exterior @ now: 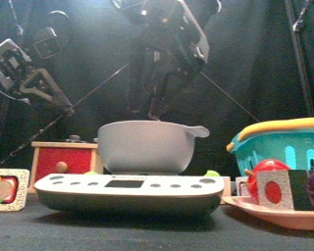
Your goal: Grab squash
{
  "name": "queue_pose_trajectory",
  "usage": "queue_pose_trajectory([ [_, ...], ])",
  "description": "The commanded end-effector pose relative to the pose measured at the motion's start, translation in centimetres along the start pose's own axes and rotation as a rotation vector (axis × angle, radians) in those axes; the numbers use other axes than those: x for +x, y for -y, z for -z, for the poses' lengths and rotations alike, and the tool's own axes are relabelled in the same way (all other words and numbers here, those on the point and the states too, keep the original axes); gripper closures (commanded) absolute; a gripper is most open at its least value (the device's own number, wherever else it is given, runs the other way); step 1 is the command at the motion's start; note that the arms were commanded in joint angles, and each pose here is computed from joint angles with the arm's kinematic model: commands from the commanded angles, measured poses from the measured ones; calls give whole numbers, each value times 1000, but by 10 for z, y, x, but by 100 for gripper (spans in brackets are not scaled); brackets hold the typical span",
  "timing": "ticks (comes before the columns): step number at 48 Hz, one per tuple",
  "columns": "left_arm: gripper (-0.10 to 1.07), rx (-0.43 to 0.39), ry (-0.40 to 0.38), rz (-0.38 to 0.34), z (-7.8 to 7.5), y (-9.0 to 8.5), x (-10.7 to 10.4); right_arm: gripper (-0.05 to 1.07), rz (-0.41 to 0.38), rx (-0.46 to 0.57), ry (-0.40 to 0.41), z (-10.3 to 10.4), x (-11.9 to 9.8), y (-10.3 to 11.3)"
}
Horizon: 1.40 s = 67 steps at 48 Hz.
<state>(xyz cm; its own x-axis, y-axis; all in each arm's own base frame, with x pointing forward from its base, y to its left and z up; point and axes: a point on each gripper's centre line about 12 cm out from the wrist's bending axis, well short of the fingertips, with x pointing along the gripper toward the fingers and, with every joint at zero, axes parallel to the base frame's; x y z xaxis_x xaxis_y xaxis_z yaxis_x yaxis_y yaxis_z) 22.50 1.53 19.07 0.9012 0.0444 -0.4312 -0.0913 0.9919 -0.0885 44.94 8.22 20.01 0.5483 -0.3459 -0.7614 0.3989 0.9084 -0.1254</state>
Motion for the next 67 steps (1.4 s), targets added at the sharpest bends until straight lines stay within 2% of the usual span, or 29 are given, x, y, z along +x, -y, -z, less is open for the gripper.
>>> queue_pose_trajectory([
  [1,32,1,15,0,-5,0,0,6,-17,13,33,-15,-8,4],
  [17,32,1,15,0,-5,0,0,7,-45,5,32,-12,10,-1],
  [32,32,4,14,0,-4,0,0,17,-57,31,13,-9,23,6],
  [46,32,4,12,0,-4,0,0,18,-89,55,-11,-2,26,4],
  [67,32,3,12,-2,-4,-1,0,19,-100,76,-20,-2,27,5],
])
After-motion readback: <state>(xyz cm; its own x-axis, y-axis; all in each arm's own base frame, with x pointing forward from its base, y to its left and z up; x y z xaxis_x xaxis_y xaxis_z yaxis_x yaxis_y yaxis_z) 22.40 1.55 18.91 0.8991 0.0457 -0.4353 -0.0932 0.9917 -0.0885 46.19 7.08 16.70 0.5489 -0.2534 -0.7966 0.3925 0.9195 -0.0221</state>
